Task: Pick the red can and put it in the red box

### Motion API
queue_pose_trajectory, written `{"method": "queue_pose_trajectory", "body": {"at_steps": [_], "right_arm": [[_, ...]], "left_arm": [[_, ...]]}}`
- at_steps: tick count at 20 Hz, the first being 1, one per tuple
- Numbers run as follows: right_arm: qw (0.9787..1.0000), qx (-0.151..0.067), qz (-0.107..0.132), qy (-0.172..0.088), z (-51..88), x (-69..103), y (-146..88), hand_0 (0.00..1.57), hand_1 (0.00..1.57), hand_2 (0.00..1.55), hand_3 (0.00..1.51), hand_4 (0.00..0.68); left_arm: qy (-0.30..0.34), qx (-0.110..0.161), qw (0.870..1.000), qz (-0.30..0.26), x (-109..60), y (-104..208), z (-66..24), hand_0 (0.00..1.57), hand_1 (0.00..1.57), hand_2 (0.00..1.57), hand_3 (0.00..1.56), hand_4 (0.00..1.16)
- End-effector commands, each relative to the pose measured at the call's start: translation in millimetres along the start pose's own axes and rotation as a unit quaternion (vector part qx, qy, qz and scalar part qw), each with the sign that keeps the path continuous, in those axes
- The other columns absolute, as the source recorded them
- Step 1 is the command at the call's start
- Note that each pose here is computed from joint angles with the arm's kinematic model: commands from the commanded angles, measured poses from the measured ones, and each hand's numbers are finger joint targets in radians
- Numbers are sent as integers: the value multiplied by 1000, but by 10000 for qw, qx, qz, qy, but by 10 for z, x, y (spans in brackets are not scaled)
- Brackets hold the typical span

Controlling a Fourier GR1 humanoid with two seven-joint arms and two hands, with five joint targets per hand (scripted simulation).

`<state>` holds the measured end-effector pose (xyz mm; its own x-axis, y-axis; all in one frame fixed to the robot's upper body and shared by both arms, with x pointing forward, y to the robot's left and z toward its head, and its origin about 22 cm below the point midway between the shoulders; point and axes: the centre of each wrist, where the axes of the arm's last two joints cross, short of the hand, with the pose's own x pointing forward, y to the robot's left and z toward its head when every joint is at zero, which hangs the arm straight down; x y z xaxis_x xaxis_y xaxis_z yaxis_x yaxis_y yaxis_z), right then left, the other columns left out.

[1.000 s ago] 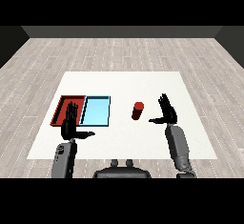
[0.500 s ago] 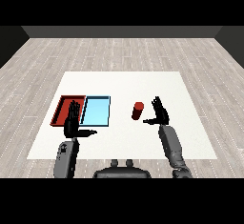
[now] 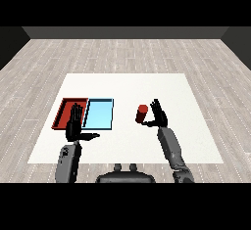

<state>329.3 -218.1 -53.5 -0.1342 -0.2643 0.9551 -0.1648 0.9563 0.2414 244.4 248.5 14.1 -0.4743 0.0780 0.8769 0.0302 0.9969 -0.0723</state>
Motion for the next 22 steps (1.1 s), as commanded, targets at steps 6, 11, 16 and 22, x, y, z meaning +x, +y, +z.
{"method": "queue_pose_trajectory", "body": {"at_steps": [6,11,16,22], "right_arm": [[9997,-34,-191,144,-44,-127,249,0,0,0,0,0],[9996,106,-172,219,-216,-2,155,0,0,0,0,0],[9994,-82,-202,277,-111,-175,221,0,0,0,0,0],[9994,-16,-17,352,-209,-110,69,0,0,0,0,0]], "left_arm": [[59,-35,9999,91,113,37,32,0,0,0,0,0],[-133,-75,9998,102,68,140,83,0,0,0,0,0],[-106,-102,9998,131,152,36,100,0,0,0,0,0],[-39,-96,9999,0,46,89,78,0,0,0,0,0]]}}
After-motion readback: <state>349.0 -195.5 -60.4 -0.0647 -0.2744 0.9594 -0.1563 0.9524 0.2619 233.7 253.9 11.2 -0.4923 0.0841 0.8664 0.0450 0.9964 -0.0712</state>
